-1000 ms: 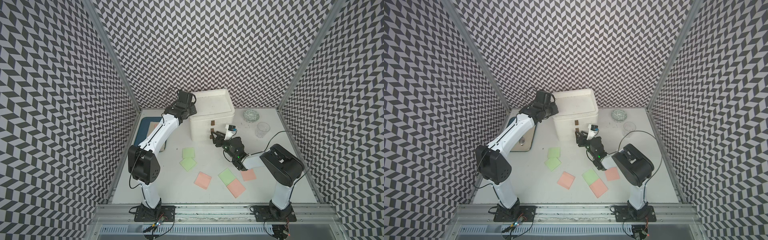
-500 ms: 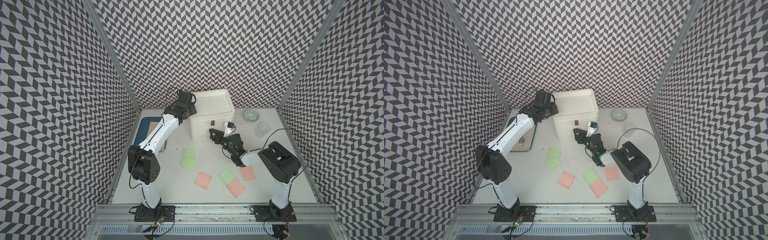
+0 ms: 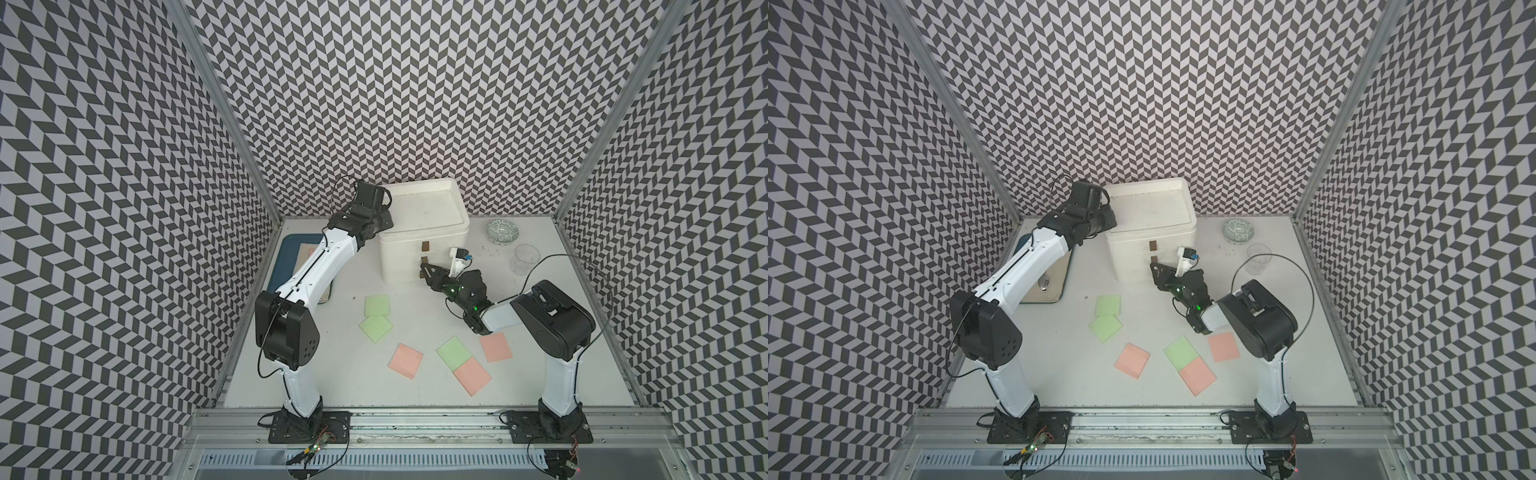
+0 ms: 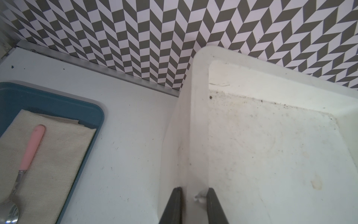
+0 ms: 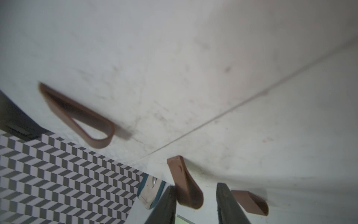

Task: Please put the sticky notes in the drawer by color
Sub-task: Open the drawer in the storage box, then pick up the sticky notes from the center of the board, then place the sticky notes in the drawer, then pick up the sticky notes from the center of the board.

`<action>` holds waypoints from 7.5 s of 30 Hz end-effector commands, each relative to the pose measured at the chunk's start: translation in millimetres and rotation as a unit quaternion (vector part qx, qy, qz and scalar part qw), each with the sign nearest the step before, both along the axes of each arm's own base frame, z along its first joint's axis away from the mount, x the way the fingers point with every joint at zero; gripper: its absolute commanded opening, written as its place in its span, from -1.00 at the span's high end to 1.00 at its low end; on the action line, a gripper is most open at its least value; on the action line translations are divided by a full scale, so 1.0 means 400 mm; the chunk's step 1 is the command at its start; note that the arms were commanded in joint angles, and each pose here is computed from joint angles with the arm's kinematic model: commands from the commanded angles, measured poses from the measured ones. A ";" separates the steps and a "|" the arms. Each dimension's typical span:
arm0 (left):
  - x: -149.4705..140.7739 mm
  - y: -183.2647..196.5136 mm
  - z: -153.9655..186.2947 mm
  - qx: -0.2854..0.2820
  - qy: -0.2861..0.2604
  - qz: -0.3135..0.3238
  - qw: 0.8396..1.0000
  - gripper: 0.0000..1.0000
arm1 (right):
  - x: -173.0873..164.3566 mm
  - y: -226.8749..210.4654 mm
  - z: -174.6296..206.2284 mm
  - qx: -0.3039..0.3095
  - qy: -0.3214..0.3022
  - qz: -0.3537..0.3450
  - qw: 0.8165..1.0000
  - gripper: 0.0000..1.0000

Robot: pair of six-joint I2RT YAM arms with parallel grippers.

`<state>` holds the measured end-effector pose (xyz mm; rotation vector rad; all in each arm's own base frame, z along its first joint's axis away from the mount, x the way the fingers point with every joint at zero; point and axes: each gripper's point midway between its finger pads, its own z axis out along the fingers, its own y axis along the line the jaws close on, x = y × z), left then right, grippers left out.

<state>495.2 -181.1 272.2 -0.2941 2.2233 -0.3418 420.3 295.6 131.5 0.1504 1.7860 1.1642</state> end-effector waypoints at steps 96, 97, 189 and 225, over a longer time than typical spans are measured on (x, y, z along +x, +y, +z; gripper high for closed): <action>-0.487 0.018 -0.119 -0.127 -0.197 -0.066 0.970 -1.00 | -0.494 -0.347 -0.268 -0.312 0.372 -0.064 0.872 -0.89; -0.486 0.015 -0.120 -0.122 -0.197 -0.070 0.970 -1.00 | -0.490 -0.345 -0.262 -0.327 0.369 -0.058 0.868 -0.89; -0.457 0.193 -0.253 -0.073 -0.147 0.054 0.985 -1.00 | -0.640 0.158 -0.144 -0.486 0.014 0.297 0.822 -0.82; -0.452 0.184 -0.239 -0.070 -0.155 0.030 0.985 -0.99 | -0.632 0.188 -0.164 -0.509 -0.012 0.317 0.801 -0.49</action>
